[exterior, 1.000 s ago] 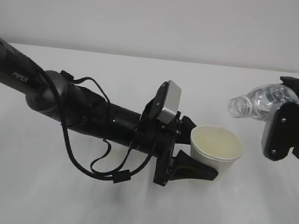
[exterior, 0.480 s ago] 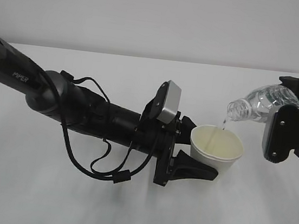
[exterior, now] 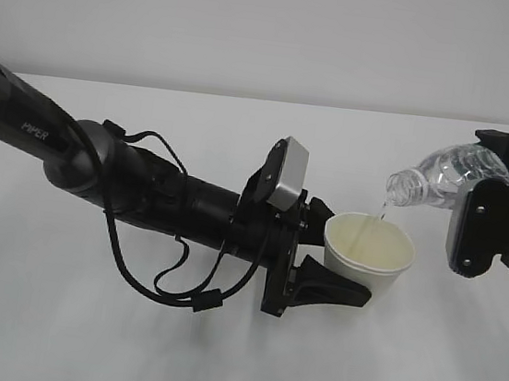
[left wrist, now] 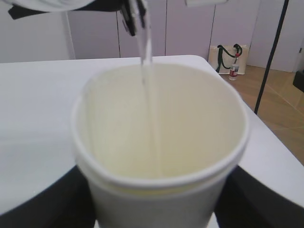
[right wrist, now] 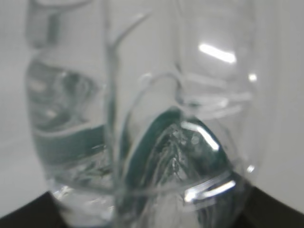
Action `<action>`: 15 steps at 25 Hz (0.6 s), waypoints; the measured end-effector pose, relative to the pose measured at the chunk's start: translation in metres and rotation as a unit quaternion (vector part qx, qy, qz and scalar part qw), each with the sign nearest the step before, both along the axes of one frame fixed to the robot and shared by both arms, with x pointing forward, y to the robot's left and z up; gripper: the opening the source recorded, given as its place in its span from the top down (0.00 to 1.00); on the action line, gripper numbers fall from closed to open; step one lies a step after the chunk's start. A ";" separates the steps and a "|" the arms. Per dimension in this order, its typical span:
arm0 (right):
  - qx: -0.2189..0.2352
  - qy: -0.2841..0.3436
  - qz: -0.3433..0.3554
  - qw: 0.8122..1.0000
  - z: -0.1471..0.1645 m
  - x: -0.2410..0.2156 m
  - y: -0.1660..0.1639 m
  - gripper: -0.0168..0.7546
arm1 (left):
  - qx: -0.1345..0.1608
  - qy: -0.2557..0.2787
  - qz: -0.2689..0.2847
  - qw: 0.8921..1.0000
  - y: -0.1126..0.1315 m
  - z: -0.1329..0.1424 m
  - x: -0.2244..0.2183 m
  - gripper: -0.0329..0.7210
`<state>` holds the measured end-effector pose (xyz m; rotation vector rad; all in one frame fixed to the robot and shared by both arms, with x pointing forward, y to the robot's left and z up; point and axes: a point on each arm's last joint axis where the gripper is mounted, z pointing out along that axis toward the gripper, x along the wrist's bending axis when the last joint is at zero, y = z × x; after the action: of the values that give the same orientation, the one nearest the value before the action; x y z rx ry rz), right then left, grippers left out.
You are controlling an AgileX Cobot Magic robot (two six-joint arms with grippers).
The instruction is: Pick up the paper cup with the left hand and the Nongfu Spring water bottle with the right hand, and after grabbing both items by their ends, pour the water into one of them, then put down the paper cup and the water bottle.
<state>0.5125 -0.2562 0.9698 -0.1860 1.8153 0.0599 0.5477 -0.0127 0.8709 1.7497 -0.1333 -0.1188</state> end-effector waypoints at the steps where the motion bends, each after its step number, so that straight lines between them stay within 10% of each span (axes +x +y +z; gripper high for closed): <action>1: 0.000 0.000 0.000 1.000 0.000 0.000 0.000 0.42 | 0.000 0.000 0.000 1.000 0.000 0.000 0.000 0.32; 15: 0.000 0.000 0.001 1.000 0.000 0.000 0.000 0.42 | 0.000 0.000 0.000 1.000 0.000 0.000 0.000 0.32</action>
<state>0.5125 -0.2561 0.9698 -0.1877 1.8151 0.0599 0.5477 -0.0127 0.8709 1.7496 -0.1341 -0.1181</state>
